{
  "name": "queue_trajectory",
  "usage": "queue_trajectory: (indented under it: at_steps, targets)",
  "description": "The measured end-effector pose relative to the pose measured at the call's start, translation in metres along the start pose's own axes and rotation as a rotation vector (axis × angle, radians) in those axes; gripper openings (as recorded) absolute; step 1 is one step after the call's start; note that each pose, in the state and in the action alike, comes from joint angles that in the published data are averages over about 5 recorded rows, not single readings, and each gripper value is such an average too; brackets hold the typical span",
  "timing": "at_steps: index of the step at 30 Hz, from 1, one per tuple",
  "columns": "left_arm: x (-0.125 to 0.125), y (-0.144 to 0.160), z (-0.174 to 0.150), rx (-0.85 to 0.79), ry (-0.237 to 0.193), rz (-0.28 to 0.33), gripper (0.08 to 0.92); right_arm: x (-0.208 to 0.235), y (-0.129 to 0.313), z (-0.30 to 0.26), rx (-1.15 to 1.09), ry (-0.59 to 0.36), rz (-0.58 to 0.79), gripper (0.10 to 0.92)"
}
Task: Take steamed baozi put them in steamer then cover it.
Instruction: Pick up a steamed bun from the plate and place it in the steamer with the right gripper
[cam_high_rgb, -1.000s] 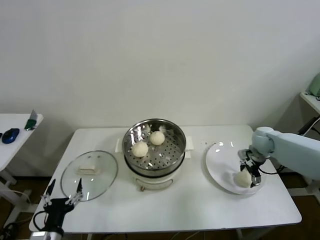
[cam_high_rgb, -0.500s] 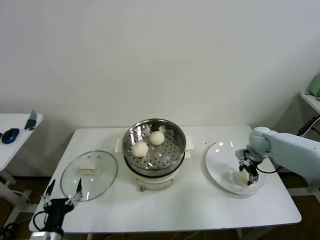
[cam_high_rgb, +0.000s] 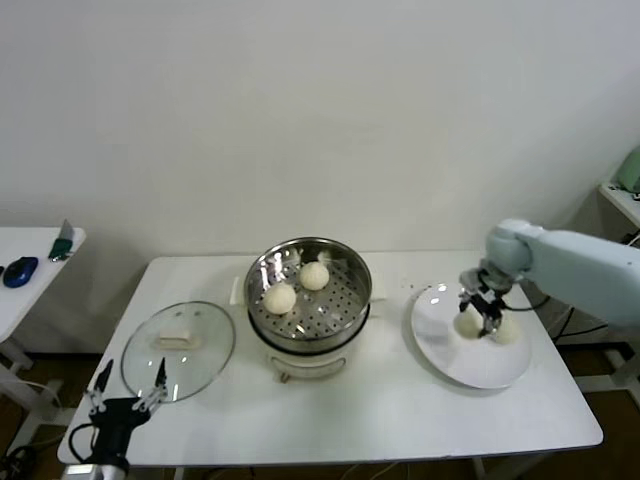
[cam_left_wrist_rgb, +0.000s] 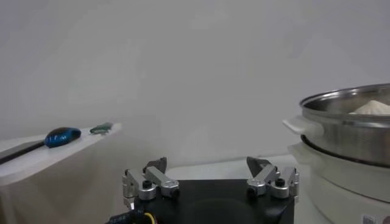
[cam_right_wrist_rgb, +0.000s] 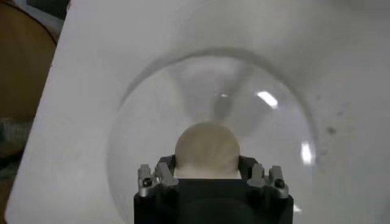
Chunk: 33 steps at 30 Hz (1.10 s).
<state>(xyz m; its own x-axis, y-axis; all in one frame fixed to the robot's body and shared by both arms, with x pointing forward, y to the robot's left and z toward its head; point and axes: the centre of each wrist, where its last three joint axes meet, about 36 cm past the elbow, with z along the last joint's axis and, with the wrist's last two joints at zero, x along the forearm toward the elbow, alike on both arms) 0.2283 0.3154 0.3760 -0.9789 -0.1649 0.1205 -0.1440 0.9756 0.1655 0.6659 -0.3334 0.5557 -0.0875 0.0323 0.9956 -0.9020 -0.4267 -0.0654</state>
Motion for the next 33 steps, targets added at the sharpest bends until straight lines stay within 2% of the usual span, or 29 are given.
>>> queue_trajectory:
  at_steps: [9,15,22,33]
  targets:
    - [0.004,-0.002,0.002,0.001,0.008,0.007,0.823,0.119,-0.064,-0.065,0.339,0.026,0.142,0.678]
    - [0.005,-0.002,-0.001,0.001,0.006,0.012,0.823,0.162,-0.094,-0.129,0.569,0.049,0.18,0.679]
    - [0.008,-0.001,-0.001,-0.004,0.01,0.017,0.823,0.168,-0.119,-0.207,0.809,0.064,0.173,0.679]
    - [0.007,0.0,-0.005,-0.005,0.008,0.022,0.823,0.117,-0.133,-0.295,1.073,0.046,0.093,0.679]
